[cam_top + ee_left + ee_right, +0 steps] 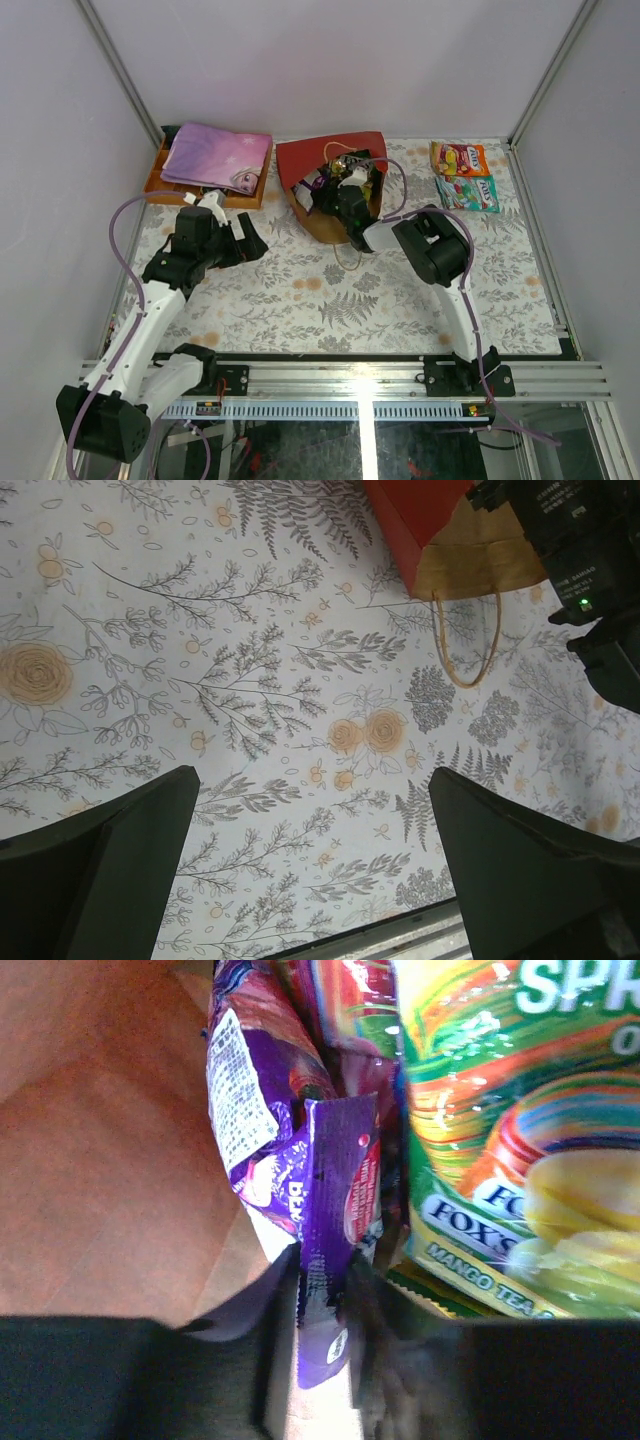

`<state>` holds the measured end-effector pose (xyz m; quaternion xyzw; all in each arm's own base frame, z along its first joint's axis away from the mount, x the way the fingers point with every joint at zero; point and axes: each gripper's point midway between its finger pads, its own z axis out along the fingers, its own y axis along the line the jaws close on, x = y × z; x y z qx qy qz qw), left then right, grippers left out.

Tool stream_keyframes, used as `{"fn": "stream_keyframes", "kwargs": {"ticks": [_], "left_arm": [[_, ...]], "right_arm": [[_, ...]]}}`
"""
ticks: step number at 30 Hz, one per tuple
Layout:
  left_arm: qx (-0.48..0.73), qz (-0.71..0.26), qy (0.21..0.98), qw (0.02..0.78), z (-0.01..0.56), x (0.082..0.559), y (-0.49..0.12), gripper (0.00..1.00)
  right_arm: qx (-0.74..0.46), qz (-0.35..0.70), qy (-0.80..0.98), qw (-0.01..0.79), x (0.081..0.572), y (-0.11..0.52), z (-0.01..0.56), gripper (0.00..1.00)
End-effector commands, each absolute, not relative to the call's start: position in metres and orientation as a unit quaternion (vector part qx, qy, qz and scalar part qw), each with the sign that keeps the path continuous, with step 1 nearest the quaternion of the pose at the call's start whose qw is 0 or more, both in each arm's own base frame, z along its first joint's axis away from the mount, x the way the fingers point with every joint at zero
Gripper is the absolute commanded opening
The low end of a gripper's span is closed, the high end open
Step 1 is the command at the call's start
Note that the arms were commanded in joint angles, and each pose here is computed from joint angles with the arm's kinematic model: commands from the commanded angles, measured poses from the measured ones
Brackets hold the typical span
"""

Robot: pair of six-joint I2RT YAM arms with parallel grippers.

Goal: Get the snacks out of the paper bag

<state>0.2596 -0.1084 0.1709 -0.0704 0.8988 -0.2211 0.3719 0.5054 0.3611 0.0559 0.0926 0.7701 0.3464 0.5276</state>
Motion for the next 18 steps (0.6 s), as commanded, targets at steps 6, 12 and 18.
{"fn": "stream_keyframes", "kwargs": {"ticks": [6, 12, 18], "left_arm": [[-0.072, -0.193, 0.897, 0.392, 0.174, 0.268, -0.098, 1.0], [-0.076, -0.2, 0.887, 0.41, 0.19, 0.282, -0.1, 1.0], [-0.076, -0.196, 0.884, 0.417, 0.198, 0.292, -0.101, 1.0]], "right_arm": [[0.073, 0.422, 0.729, 0.533, 0.481, 0.378, 0.114, 0.0], [0.058, 0.455, 0.719, 0.522, 0.439, 0.373, 0.153, 0.0], [-0.011, 0.461, 0.72, 0.519, 0.396, 0.361, 0.202, 0.0]]}}
